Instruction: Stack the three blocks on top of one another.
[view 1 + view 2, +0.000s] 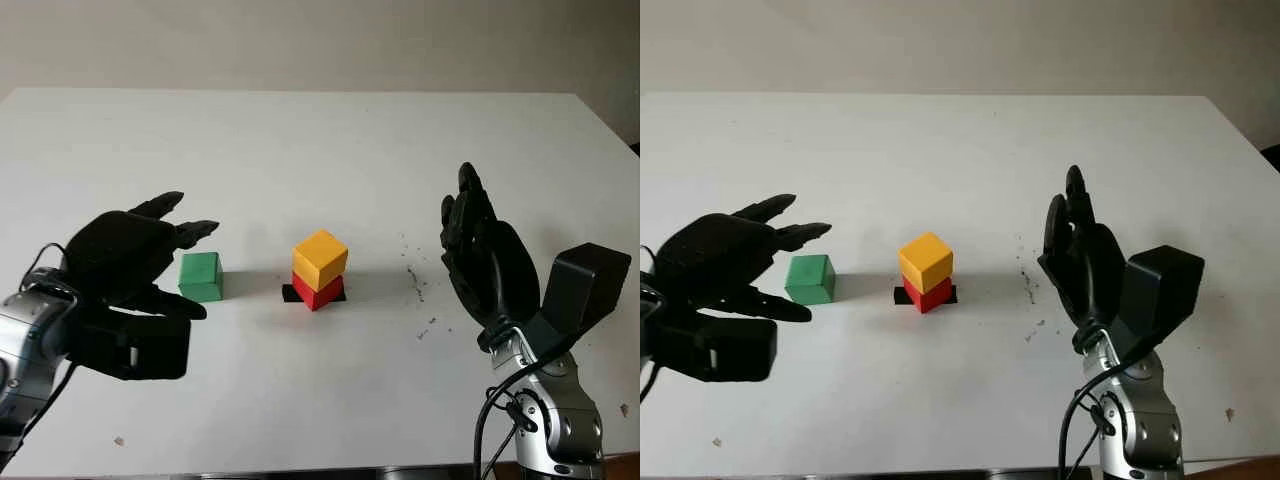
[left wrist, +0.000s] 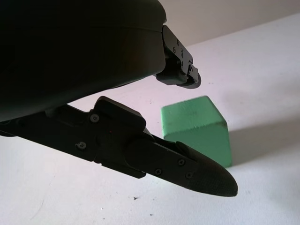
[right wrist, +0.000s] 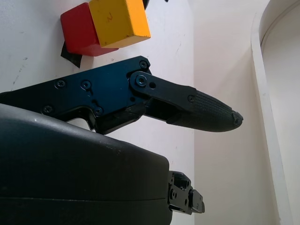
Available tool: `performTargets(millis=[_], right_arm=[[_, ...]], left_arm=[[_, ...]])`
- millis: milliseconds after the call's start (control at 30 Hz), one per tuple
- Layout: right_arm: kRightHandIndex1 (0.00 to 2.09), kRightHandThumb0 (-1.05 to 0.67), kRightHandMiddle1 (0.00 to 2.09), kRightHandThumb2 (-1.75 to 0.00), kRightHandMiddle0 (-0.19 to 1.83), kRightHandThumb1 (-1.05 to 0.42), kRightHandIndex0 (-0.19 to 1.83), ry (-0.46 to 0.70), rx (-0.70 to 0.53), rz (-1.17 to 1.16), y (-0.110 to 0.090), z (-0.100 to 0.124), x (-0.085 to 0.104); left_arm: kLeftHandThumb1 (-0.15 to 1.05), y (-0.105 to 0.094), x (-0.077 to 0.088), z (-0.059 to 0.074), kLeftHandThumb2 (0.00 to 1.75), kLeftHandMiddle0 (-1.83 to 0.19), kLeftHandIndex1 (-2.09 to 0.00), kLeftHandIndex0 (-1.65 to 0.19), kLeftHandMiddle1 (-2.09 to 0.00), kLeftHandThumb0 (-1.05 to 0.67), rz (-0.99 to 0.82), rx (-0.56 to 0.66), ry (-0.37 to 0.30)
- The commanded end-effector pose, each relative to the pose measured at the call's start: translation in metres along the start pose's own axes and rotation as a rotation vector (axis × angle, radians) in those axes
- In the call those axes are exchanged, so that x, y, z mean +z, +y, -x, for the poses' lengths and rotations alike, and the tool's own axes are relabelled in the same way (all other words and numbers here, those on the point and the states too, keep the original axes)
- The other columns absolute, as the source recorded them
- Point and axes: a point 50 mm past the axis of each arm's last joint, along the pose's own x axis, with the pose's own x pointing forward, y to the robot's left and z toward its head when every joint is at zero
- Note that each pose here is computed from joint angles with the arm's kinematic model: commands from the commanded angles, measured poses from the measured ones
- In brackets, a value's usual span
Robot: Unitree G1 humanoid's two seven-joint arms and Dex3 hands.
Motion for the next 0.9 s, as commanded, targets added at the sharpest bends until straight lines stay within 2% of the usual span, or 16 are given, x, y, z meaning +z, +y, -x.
performTargets(millis=[0,233,267,300,367,433,533,633,867], right_arm=[[0.0,-0.75,0.0,-0.73,-0.19,-1.05,-0.19,-0.027,0.008,0.005,0.001,-0.001,0.007],[0.0,-0.76,0.0,-0.72,-0.19,-1.05,-0.19,-0.032,0.005,0.004,-0.001,-0.001,0.007],[0.0,-0.76,0.0,-0.72,-0.19,-1.05,-0.19,-0.036,0.006,0.006,-0.001,-0.001,0.007],[0.0,-0.75,0.0,-0.72,-0.19,-1.05,-0.19,-0.039,0.006,0.006,-0.002,-0.001,0.007],[0.0,-0.76,0.0,-0.71,-0.19,-1.05,-0.19,-0.041,0.009,0.012,-0.002,-0.001,0.006],[0.0,-0.76,0.0,-0.71,-0.19,-1.05,-0.19,-0.041,0.009,0.012,-0.002,-0.001,0.006],[0.0,-0.75,0.0,-0.71,-0.19,-1.05,-0.19,-0.043,0.015,0.006,-0.003,0.0,0.006],[0.0,-0.74,0.0,-0.71,-0.19,-1.05,-0.19,-0.041,0.016,0.008,-0.003,0.0,0.006],[0.0,-0.75,0.0,-0.7,-0.19,-1.05,-0.19,-0.043,0.013,0.011,-0.004,0.0,0.006]], left_arm=[[1.05,-0.002,0.003,-0.002,0.06,-0.05,-0.08,-0.37,-0.06,-0.87,-0.009,0.012,0.002],[1.04,-0.007,0.007,-0.005,0.06,-0.13,-0.16,-0.5,-0.08,-0.83,-0.035,0.035,0.01],[1.04,-0.008,0.007,-0.005,0.06,-0.16,-0.24,-0.51,-0.08,-0.81,-0.036,0.048,0.008],[1.04,-0.009,0.007,-0.005,0.06,-0.21,-0.58,-0.41,-0.07,-0.77,-0.034,0.065,0.005],[1.03,-0.011,0.007,-0.005,0.05,-0.27,-0.96,-0.29,-0.07,-0.69,-0.032,0.091,0.003],[1.04,-0.012,0.007,-0.004,0.06,-0.31,-1.27,-0.22,-0.07,-0.59,-0.045,0.106,0.003],[1.05,-0.012,0.007,-0.004,0.07,-0.34,-1.53,-0.18,-0.08,-0.49,-0.059,0.127,0.007],[1.05,-0.011,0.007,-0.004,0.09,-0.35,-1.66,-0.15,-0.09,-0.47,-0.083,0.13,0.015],[1.05,-0.008,0.01,-0.002,0.14,-0.36,-1.76,-0.13,-0.11,-0.43,-0.134,0.149,0.023]])
